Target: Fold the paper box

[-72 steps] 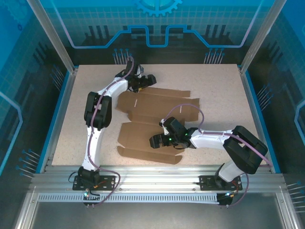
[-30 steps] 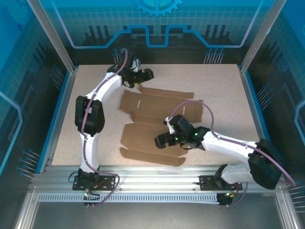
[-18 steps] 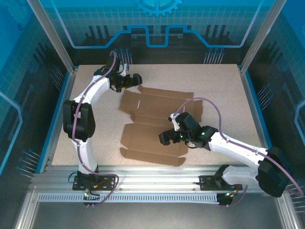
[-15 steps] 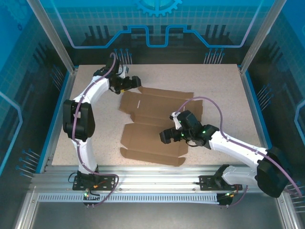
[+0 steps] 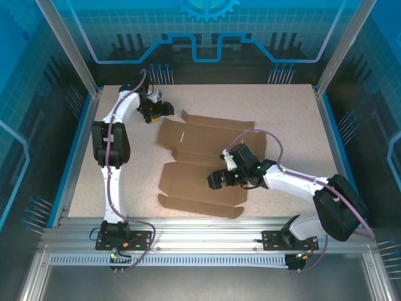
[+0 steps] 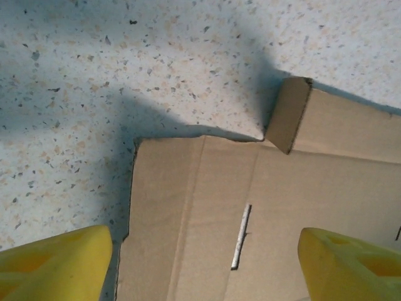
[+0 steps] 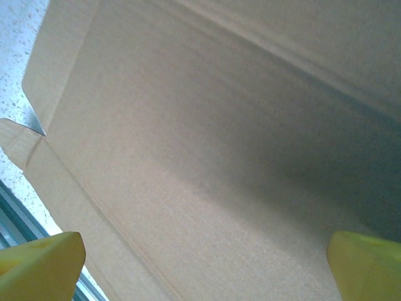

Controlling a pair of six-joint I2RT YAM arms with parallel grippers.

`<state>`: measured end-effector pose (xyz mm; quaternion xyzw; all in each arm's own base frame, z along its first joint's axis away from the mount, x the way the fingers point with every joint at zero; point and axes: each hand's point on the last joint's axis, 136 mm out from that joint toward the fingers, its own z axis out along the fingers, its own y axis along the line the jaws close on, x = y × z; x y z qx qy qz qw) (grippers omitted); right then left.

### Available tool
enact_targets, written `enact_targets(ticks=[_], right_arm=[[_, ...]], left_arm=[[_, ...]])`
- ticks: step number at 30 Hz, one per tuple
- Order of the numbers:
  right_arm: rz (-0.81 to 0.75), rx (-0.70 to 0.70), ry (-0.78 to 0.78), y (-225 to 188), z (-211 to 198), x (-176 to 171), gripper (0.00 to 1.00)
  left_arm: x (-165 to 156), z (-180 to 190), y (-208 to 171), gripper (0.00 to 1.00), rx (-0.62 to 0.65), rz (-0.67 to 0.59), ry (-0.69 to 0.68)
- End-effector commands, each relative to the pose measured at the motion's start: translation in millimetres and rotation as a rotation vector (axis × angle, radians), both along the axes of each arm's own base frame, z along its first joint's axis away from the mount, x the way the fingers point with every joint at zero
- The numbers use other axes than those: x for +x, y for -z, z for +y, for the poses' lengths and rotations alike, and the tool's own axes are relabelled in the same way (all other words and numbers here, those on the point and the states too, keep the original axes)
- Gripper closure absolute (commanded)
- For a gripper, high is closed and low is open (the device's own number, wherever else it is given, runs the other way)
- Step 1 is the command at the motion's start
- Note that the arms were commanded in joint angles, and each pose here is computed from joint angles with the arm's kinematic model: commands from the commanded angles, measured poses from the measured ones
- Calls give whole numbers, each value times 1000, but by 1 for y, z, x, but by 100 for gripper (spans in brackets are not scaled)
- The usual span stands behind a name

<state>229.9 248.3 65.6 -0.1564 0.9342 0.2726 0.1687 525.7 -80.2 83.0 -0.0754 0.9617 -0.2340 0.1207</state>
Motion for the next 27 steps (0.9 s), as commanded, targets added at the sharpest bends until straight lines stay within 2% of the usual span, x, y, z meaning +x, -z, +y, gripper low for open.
enact_targets(ticks=[1, 6, 10, 16, 22, 27], right_arm=[[18, 37, -14, -2, 8, 4, 0], [41, 35, -12, 8, 9, 2, 0], [57, 34, -16, 13, 9, 0, 0], [74, 16, -19, 22, 7, -3, 0], [97, -25, 24, 34, -1, -2, 0], [100, -76, 81, 40, -18, 8, 0]], left_arm=[[-17, 5, 9, 22, 34, 97, 60], [-11, 15, 25, 25, 75, 121, 56], [-10, 13, 33, 33, 60, 133, 63], [-12, -1, 44, 40, -28, 163, 84], [-13, -14, 42, 60, -114, 171, 94], [-21, -14, 38, 69, -111, 184, 88]])
